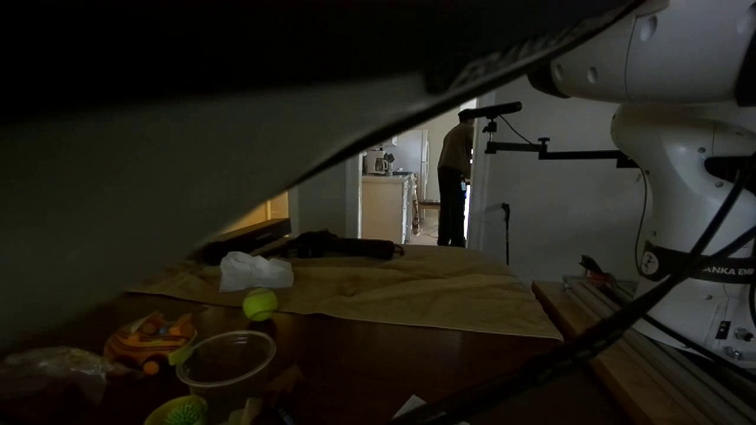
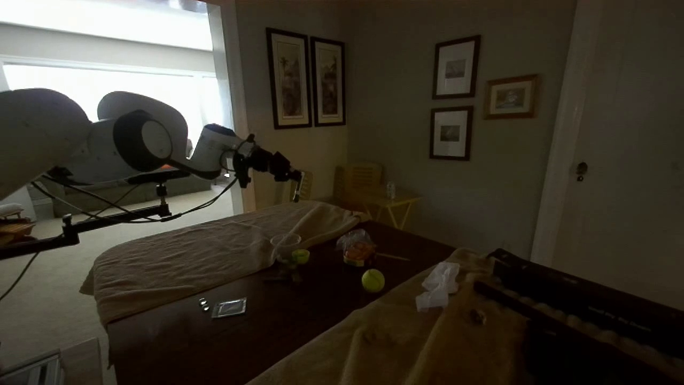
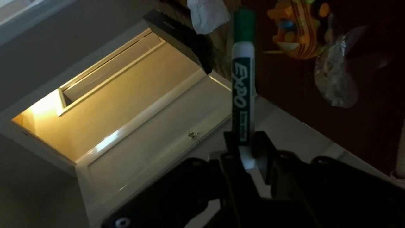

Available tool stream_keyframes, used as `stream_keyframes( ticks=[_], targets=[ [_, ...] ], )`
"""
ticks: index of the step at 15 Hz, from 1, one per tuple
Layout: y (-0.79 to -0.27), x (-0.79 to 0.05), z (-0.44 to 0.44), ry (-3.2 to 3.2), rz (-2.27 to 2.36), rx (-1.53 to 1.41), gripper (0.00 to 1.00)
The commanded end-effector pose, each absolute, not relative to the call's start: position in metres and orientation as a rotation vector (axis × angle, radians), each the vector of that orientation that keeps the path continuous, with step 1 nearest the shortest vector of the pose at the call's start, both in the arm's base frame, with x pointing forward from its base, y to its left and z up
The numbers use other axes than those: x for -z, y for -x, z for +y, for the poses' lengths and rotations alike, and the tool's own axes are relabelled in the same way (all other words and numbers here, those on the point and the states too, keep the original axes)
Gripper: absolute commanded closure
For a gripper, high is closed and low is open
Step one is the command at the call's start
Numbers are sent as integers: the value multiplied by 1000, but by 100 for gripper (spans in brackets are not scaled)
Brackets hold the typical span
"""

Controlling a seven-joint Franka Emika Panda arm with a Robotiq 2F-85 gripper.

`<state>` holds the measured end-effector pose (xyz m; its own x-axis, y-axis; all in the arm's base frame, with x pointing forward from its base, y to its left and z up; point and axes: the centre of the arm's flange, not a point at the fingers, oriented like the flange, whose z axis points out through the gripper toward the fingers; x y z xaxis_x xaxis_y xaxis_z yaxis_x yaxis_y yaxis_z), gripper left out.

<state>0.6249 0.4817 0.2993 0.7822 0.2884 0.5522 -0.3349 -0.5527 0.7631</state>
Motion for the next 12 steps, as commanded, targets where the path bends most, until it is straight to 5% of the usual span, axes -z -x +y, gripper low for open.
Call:
stream_keyframes(
  ticks=[1,12],
  targets=[
    [-655,-277,513,-2056,-66,-807,95],
    [-642,-221,537,-2140,-64,-719,95]
  ],
)
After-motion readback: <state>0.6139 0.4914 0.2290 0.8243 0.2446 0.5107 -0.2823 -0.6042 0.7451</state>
